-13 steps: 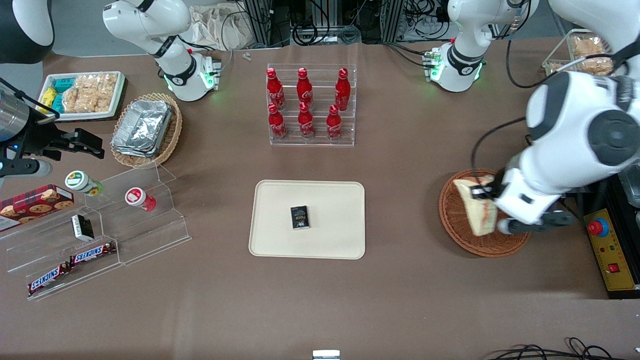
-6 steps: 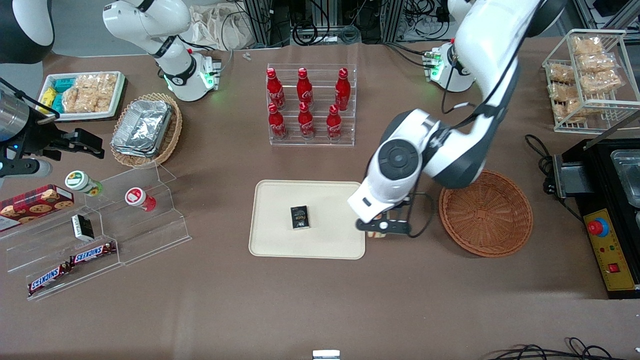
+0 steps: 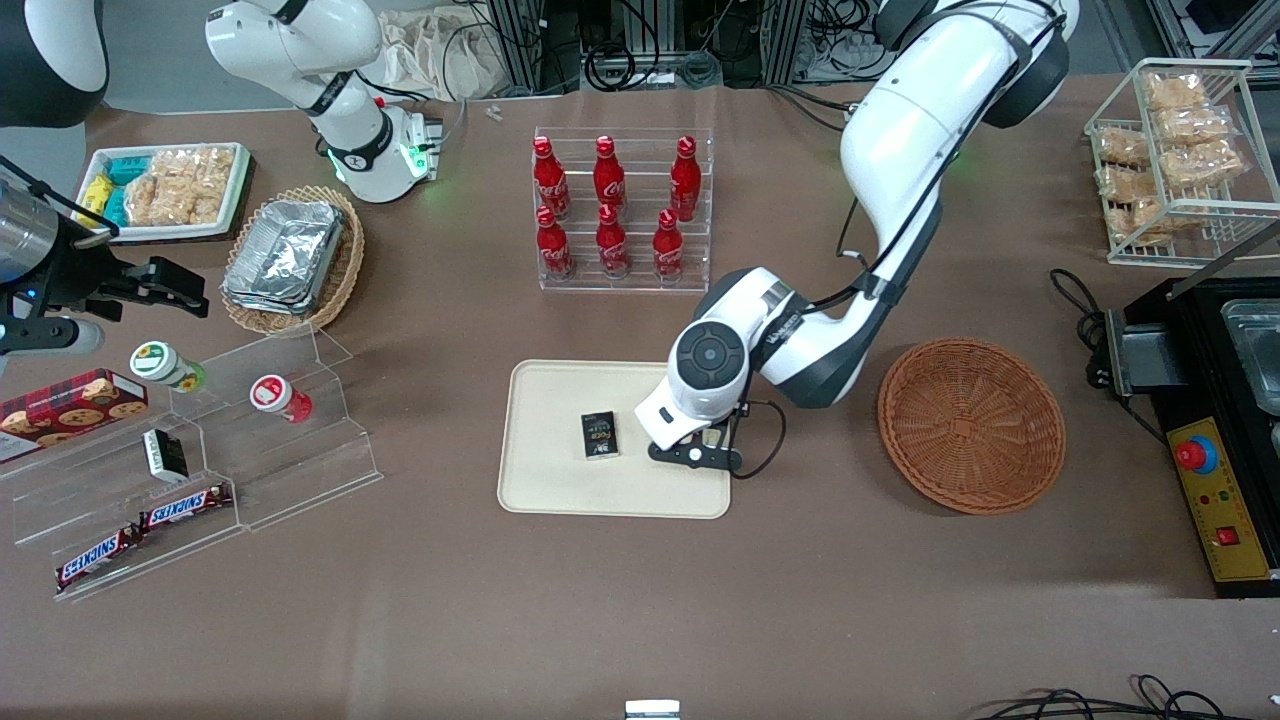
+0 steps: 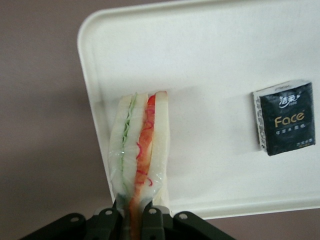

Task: Place sandwich from basket to tray
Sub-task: 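Lower the sandwich onto the tray beside the tissue pack and release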

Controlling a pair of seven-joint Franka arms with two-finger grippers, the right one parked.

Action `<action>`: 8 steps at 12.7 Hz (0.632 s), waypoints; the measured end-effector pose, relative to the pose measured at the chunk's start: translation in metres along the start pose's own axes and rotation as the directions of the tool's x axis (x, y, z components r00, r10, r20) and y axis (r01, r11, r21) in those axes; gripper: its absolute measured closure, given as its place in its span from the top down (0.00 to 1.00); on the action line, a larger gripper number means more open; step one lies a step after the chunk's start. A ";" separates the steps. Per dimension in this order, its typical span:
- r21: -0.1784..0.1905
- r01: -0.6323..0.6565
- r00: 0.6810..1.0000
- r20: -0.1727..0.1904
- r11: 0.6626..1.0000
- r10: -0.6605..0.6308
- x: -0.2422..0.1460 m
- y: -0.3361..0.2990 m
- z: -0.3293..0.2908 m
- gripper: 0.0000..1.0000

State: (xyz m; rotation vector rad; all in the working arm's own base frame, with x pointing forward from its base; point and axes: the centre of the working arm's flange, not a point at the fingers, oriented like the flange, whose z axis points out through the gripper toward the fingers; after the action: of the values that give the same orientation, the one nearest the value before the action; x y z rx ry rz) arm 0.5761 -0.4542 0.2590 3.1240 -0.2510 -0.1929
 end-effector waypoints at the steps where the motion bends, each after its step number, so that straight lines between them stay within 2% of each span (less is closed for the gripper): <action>1: 0.001 -0.005 1.000 0.006 1.000 0.005 -0.002 0.004 0.007 0.15; 4: 0.003 -0.004 1.000 0.004 1.000 0.004 0.001 0.003 0.016 0.15; 8: -0.007 0.033 0.998 -0.053 0.999 -0.033 0.024 -0.015 0.002 0.18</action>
State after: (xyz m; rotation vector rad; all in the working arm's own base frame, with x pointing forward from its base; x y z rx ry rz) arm 0.6014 -0.4436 0.2538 3.1235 -0.1979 -0.1099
